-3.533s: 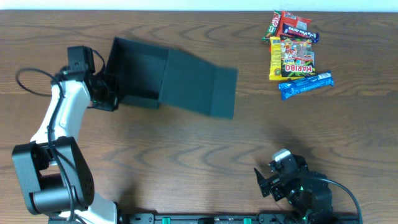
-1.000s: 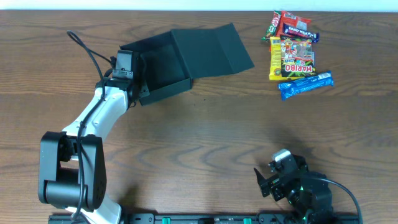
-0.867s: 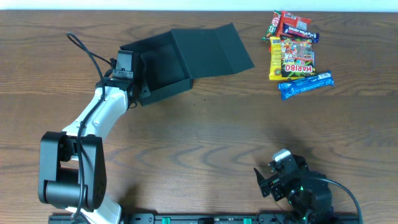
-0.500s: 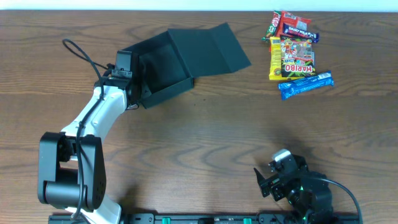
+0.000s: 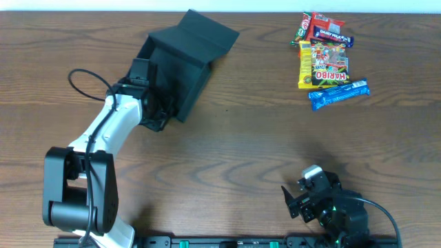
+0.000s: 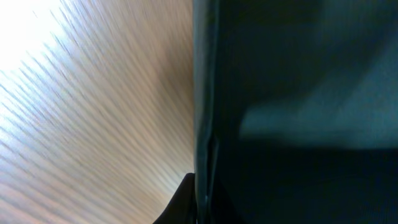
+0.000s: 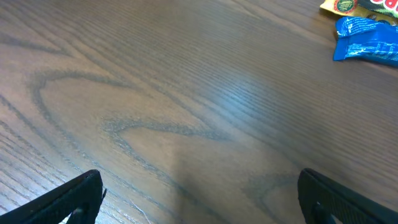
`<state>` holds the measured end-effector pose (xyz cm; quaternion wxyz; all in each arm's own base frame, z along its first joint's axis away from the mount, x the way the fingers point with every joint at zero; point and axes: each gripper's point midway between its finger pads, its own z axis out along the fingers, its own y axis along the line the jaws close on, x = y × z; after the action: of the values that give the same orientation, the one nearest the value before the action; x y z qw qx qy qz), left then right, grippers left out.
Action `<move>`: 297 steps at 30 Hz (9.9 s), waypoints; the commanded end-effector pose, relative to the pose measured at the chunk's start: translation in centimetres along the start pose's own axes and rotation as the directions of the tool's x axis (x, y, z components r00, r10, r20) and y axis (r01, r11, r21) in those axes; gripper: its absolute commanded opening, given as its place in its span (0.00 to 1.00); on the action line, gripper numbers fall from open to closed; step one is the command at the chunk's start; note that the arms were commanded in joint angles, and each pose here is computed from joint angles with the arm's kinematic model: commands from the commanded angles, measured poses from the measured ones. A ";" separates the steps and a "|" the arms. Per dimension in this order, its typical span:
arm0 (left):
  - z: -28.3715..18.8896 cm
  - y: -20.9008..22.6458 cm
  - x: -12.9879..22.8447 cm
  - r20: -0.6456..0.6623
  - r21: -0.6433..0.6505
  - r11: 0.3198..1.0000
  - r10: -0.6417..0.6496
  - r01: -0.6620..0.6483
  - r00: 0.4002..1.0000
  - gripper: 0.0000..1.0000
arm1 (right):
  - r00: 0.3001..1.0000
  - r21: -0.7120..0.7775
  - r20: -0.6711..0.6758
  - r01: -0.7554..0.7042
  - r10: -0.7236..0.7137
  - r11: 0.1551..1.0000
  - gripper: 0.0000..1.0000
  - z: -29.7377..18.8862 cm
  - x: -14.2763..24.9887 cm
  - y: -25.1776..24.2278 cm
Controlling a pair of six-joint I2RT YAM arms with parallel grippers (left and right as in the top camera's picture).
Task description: Pack container
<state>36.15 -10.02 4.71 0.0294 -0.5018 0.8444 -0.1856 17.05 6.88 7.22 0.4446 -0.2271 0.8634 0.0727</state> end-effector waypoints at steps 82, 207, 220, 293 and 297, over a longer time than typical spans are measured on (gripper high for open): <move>1.5 -4.6 0.2 0.142 -0.167 0.092 0.988 -0.982 0.068 0.49 | 1.000 0.002 -0.001 -0.017 0.017 1.000 0.99 0.1 0.1 -0.1; -12.2 -6.3 4.9 0.392 -0.039 0.143 0.913 -0.989 0.116 0.96 | 0.777 0.517 -0.192 -0.439 0.600 0.734 0.99 20.6 -17.0 -28.4; -12.7 -7.3 4.6 0.436 -0.046 0.153 0.892 -0.987 0.118 0.95 | 0.779 0.444 -0.314 -0.384 0.542 0.809 0.99 24.7 -12.9 -28.1; -17.6 -4.5 -10.4 0.584 -0.281 0.522 0.759 -0.806 0.288 0.95 | 0.679 0.088 -0.466 -0.602 0.567 0.793 0.99 25.2 -25.2 12.5; -17.6 -4.5 -10.4 0.584 -0.280 0.521 0.759 -0.806 0.288 0.95 | 0.709 0.056 -0.489 -0.555 0.507 0.830 0.69 25.0 -24.9 11.9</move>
<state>41.05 1.70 21.64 0.4261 -0.0479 0.9034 0.0060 42.12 34.07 10.11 0.1556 0.0274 0.9722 0.1728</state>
